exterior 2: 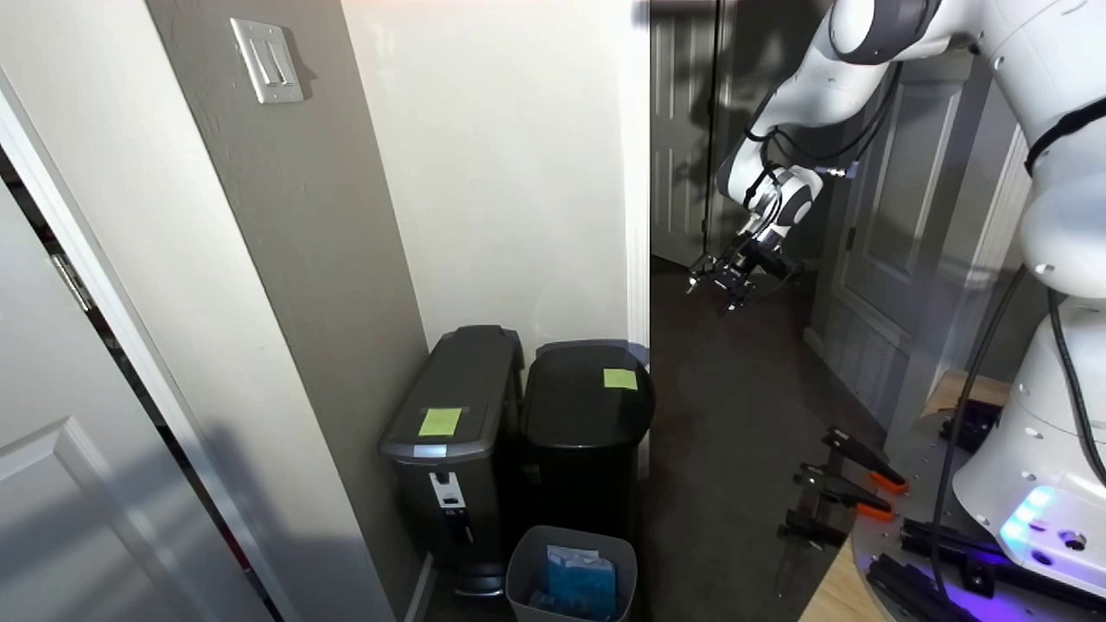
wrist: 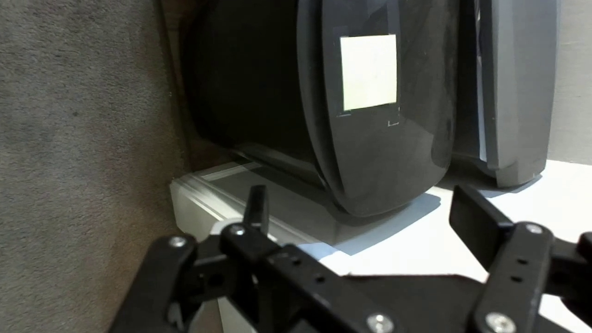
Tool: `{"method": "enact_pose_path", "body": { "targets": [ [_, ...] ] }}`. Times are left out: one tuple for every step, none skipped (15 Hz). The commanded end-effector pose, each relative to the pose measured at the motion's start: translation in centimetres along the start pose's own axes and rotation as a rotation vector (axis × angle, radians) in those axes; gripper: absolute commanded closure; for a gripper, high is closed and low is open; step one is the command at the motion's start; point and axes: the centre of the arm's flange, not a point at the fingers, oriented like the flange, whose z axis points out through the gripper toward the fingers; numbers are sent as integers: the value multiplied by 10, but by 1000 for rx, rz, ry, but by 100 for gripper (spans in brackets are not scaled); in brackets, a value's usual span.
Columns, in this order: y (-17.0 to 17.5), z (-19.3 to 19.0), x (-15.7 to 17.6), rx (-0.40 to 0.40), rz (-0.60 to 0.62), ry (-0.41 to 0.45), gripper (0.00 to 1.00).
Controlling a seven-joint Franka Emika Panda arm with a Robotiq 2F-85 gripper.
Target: Open the lid of the black bin
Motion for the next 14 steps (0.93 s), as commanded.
{"method": "enact_pose_path", "body": {
  "targets": [
    [15, 27, 10, 63, 5, -6, 0],
    [18, 35, 11, 68, 12, -13, 0],
    [21, 43, 10, 69, 17, -22, 0],
    [24, 51, 10, 69, 13, -29, 0],
    [25, 57, 9, 68, 8, -36, 0],
    [24, 64, 9, 65, -3, -39, 0],
    [24, 70, 9, 68, -11, -47, 0],
    [23, 76, 10, 75, -19, -52, 0],
    [22, 82, 11, 87, -25, -60, 0],
    [21, 87, 11, 96, -27, -70, 0],
    [19, 92, 11, 105, -31, -77, 0],
    [19, 85, 7, 55, -7, -69, 0],
    [18, 88, 8, 55, -9, -73, 0],
    [19, 89, 8, 53, -10, -73, 0]
  ]
}}
